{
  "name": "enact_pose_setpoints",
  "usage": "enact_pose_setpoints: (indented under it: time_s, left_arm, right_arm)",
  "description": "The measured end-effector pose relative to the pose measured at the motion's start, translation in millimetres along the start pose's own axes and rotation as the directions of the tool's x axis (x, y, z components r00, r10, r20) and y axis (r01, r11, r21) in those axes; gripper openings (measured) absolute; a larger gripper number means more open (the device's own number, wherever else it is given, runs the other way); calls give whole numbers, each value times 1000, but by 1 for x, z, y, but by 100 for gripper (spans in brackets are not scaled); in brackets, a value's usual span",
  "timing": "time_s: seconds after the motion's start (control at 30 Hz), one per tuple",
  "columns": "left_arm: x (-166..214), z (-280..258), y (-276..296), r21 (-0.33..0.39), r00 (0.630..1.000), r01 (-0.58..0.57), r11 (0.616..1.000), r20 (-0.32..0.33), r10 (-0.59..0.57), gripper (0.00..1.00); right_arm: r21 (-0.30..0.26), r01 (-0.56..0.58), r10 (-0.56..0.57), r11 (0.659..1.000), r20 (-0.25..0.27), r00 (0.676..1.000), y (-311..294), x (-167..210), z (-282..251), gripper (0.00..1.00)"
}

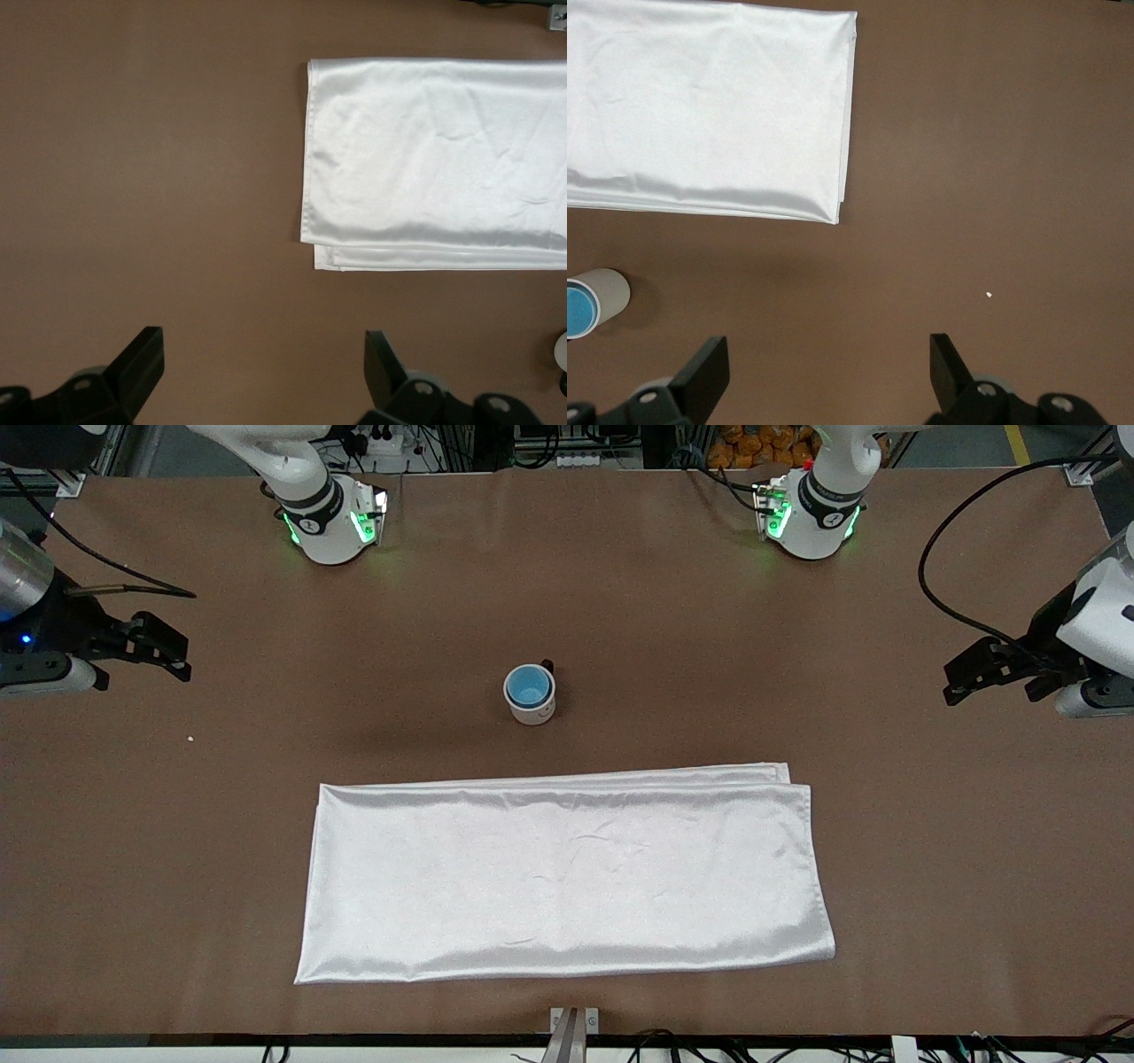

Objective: Place blue cup into white mug on table

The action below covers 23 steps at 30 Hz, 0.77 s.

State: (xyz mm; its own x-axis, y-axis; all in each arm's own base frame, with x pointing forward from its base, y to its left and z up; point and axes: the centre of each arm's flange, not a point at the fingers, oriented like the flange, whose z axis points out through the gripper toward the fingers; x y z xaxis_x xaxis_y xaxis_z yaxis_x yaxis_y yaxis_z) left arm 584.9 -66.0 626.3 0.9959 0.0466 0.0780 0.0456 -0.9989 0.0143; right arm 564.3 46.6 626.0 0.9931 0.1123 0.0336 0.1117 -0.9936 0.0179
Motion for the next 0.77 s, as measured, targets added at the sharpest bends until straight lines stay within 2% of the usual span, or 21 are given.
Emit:
enact_pose_setpoints:
  time_s: [0.77]
  left_arm:
    - [-7,-4,-2,4,1000,2,1000,25,-3,100]
  right_arm:
    - [0,0,0,1000,1,1000,0,0,0,100]
